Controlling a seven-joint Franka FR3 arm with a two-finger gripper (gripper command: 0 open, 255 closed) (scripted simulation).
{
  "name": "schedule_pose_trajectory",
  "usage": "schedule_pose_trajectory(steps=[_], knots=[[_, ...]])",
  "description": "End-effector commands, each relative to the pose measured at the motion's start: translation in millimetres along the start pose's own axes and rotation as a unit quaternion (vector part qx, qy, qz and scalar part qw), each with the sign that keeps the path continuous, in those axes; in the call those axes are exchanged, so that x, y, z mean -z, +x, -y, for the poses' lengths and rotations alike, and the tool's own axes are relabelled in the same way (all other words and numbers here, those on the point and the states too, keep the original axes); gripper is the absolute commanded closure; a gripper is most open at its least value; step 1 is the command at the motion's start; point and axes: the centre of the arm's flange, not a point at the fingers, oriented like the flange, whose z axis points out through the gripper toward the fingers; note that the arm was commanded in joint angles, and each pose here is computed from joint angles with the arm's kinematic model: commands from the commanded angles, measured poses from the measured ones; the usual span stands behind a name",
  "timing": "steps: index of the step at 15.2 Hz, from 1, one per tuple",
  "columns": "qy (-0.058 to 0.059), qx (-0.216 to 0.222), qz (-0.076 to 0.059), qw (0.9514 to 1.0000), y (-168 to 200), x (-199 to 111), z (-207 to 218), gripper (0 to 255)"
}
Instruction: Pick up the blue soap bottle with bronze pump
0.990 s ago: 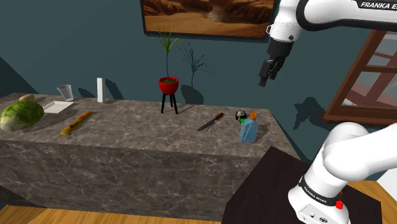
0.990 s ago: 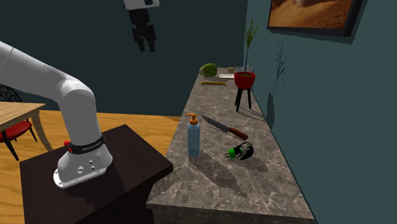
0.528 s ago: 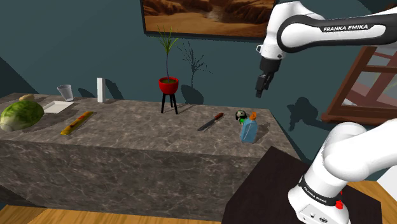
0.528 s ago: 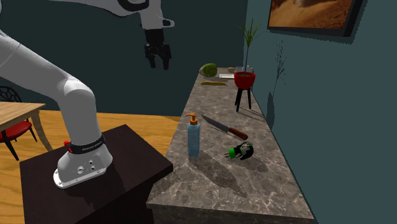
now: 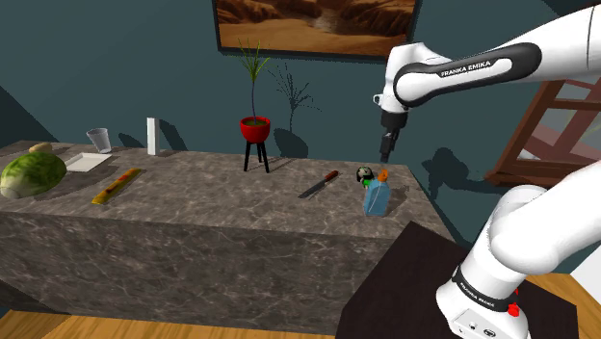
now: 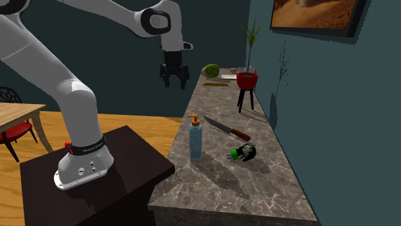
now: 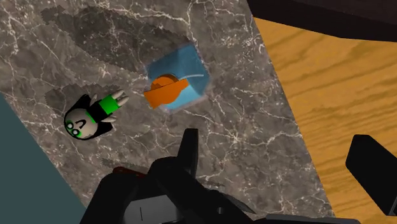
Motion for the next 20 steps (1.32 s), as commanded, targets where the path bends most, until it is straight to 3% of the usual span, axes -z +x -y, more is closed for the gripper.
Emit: schedule_pose_trajectory(steps=[1,7,13,20], knots=[[0.001,0.018,0.009,0.9998,10.6,-25.5,-12.8,0],[0.004,0.068,0.038,0.9969,38.5,-94.0,-48.8,0],[0.007,0.118,0.066,0.9907,66.0,-164.2,-81.5,0],[0.007,0.123,0.069,0.99,70.7,-202.6,-82.6,0]])
